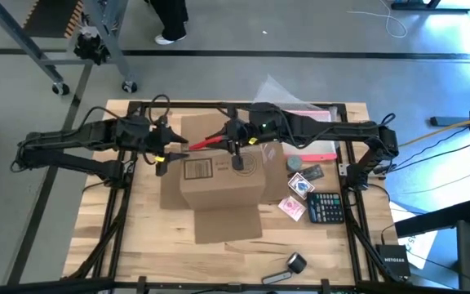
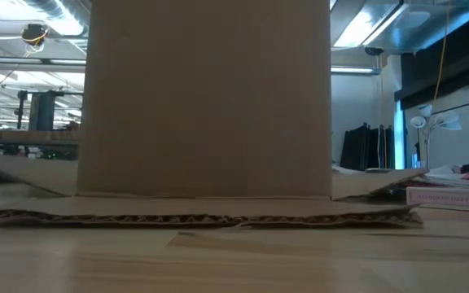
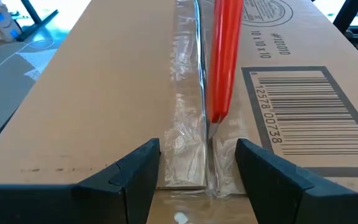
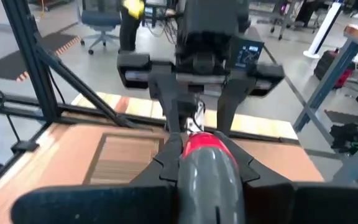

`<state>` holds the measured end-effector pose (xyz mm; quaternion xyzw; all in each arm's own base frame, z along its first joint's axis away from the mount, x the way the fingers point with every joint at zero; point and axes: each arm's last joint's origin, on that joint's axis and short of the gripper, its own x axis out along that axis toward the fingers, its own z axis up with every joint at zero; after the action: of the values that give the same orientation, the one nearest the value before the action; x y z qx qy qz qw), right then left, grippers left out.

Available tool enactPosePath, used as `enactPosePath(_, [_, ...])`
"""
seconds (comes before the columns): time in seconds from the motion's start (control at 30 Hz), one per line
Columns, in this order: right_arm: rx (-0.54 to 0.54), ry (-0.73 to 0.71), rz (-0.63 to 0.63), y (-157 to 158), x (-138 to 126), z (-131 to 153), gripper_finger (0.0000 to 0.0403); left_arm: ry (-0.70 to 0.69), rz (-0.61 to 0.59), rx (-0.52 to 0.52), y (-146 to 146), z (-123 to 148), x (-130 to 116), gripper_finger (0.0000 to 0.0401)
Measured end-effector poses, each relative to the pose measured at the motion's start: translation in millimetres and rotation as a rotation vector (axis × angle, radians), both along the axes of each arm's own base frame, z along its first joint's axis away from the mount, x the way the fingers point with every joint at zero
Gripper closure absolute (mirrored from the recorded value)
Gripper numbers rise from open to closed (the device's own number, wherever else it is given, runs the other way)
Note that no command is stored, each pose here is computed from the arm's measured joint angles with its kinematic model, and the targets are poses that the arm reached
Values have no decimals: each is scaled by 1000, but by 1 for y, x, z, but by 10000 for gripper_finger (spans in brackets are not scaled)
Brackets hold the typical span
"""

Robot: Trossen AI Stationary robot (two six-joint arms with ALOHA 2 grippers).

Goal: Unpack boxes
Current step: Break down box until it is fully flat

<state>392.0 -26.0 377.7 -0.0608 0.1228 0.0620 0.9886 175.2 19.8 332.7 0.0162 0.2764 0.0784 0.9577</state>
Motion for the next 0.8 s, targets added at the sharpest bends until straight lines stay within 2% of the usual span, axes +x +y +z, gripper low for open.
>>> enactPosePath(0.5, [-3,1,19,-1,12,-12,353,-16,-9,1,0,0,1,192])
enactPosePath(0.8, [-35,77,-15,-1,0,-9,353,-4,-7,-8,0,-1,1,192])
